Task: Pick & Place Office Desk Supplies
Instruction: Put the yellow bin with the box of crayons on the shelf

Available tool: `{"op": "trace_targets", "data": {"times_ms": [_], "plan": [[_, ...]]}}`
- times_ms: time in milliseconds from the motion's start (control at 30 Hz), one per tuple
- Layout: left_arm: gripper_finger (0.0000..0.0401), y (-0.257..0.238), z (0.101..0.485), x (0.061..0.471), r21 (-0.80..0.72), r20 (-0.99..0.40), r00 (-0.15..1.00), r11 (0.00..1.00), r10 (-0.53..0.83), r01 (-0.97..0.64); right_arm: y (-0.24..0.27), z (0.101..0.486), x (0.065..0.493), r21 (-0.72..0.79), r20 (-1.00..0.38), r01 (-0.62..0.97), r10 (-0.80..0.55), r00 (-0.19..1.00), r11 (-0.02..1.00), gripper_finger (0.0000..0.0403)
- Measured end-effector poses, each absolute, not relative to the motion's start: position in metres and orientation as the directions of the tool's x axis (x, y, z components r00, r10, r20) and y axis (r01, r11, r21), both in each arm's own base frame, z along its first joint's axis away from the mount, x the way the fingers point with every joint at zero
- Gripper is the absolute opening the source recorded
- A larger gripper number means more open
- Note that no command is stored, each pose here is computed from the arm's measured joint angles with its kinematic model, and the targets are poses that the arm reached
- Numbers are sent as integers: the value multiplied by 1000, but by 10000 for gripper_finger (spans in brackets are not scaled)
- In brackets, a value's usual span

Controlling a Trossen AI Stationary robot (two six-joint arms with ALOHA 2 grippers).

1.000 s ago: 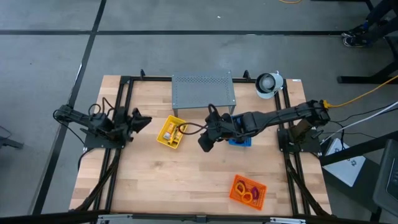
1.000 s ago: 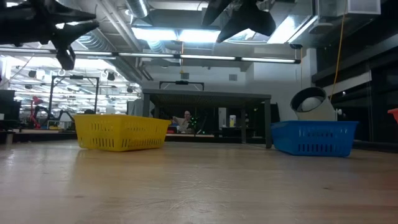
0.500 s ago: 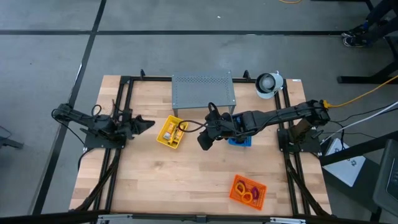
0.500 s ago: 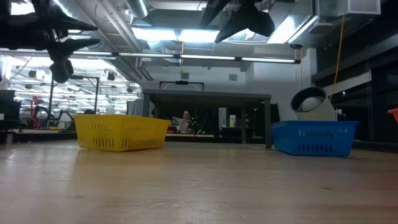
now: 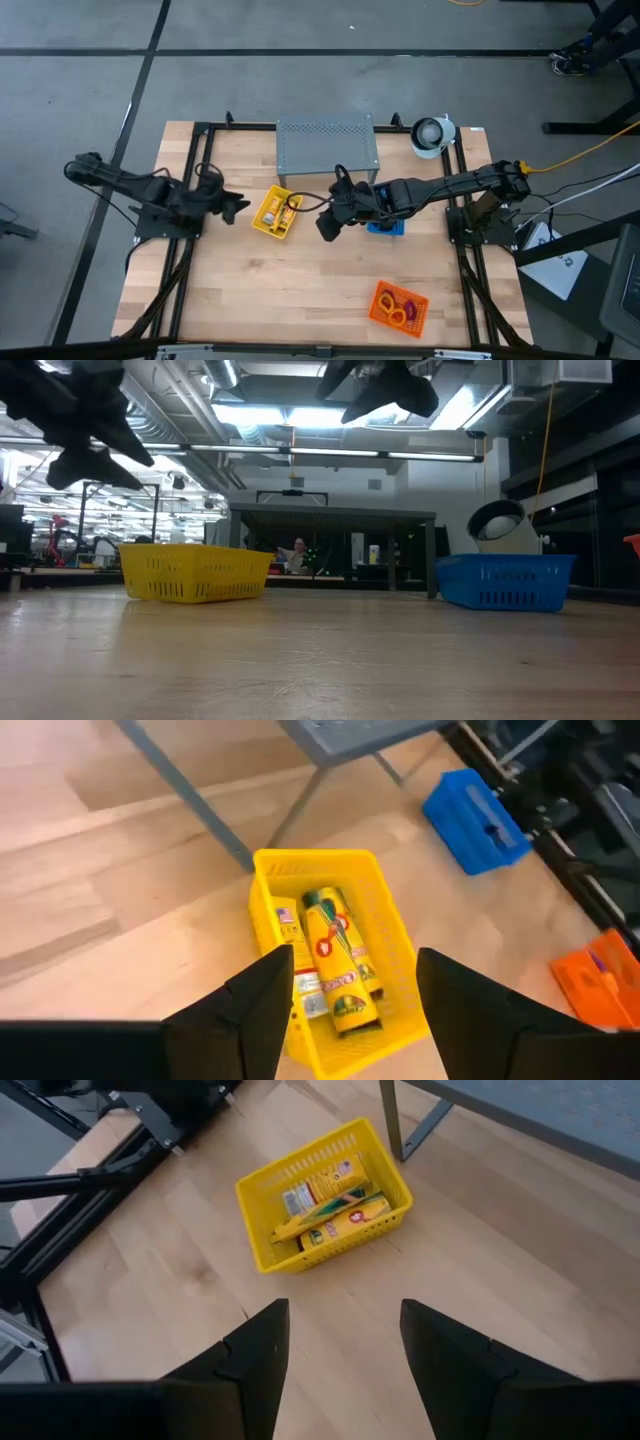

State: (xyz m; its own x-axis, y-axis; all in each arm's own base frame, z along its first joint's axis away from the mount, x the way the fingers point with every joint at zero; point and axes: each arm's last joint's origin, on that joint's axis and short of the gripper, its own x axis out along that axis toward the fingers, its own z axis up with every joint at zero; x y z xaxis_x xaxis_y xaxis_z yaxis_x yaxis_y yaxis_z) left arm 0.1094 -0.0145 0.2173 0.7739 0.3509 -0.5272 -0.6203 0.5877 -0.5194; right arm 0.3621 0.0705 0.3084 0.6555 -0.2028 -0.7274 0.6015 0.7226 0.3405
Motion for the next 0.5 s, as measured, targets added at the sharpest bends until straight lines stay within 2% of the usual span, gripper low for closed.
{"op": "trace_targets", "data": {"times_ms": [167,300,500], "plan": [[207,-12,204,128,-481,-620,677,490,396,-727,70,311,365,363,-703,588,-202,682,723,194],[211,-9,192,144,-447,-683,623,456,382,-770,70,311,366,368,-696,585,-204,689,722,194],[212,-7,181,173,-474,-689,642,460,337,-750,71,311,365,361,-695,583,-207,688,728,194]]}}
